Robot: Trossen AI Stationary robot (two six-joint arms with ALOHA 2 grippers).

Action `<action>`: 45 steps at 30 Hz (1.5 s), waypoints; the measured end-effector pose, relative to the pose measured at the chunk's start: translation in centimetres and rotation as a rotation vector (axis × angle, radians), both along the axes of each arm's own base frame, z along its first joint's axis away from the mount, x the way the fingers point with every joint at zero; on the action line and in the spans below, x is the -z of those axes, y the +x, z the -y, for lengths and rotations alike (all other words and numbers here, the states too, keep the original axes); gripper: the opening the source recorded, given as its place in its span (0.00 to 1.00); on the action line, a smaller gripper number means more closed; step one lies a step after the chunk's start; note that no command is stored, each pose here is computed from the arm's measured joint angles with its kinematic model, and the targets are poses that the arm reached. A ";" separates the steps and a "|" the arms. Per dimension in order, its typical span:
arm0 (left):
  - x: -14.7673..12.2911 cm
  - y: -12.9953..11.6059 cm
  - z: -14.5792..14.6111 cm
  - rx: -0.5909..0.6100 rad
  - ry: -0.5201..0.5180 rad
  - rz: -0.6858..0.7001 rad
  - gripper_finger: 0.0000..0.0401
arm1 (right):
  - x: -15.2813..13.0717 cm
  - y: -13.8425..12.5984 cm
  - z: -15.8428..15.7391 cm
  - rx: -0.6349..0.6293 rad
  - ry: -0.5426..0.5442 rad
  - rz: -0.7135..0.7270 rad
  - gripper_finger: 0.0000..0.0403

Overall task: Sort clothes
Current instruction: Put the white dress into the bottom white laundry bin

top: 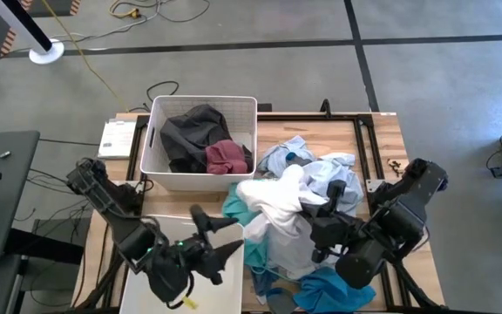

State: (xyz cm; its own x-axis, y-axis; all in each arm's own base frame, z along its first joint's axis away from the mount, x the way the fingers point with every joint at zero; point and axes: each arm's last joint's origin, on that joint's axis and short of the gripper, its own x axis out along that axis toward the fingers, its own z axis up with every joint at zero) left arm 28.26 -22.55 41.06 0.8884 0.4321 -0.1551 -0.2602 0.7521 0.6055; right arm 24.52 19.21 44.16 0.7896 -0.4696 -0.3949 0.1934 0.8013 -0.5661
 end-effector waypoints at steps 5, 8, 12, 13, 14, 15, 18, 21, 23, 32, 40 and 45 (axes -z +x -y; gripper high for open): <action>-1.3 1.7 -1.0 0.080 -0.008 0.052 0.67 | -0.6 0.0 0.1 -0.012 0.003 0.013 0.00; -1.4 3.0 -2.6 0.093 -0.033 0.058 0.67 | -0.7 0.1 0.0 -0.028 -0.001 0.010 0.00; -1.3 4.6 -5.1 0.053 -0.044 0.052 0.68 | -0.9 0.4 -0.4 -0.071 0.017 0.012 0.00; -1.2 5.0 -5.7 0.056 -0.046 0.049 0.69 | -1.0 0.4 -0.4 -0.080 0.016 0.013 0.00; -1.2 5.3 -6.2 0.069 -0.055 0.048 0.70 | -1.0 0.5 -0.5 -0.088 0.012 0.013 0.00; -1.2 5.6 -6.6 0.090 -0.073 0.048 0.71 | -1.1 0.5 -0.6 -0.097 0.008 0.016 0.00; -1.3 6.5 -8.1 0.129 -0.135 0.068 0.75 | -1.3 0.6 -0.9 -0.125 -0.014 0.020 0.00; -1.2 7.5 -9.6 0.173 -0.201 0.081 0.81 | -1.6 0.7 -1.3 -0.170 -0.015 0.027 0.00; -1.1 8.0 -10.2 0.286 -0.255 0.068 0.85 | -1.8 0.8 -1.5 -0.194 -0.023 0.033 0.00; 0.8 11.4 -12.2 0.636 -0.455 0.032 0.88 | -2.4 1.2 -1.9 -0.281 -0.051 0.043 0.00; 1.1 12.4 -11.8 0.789 -0.437 0.080 0.66 | -2.4 1.2 -2.0 -0.289 -0.027 0.044 0.00; 1.2 12.4 -11.6 0.809 -0.401 0.069 0.28 | -2.3 1.2 -1.9 -0.284 -0.019 0.043 0.04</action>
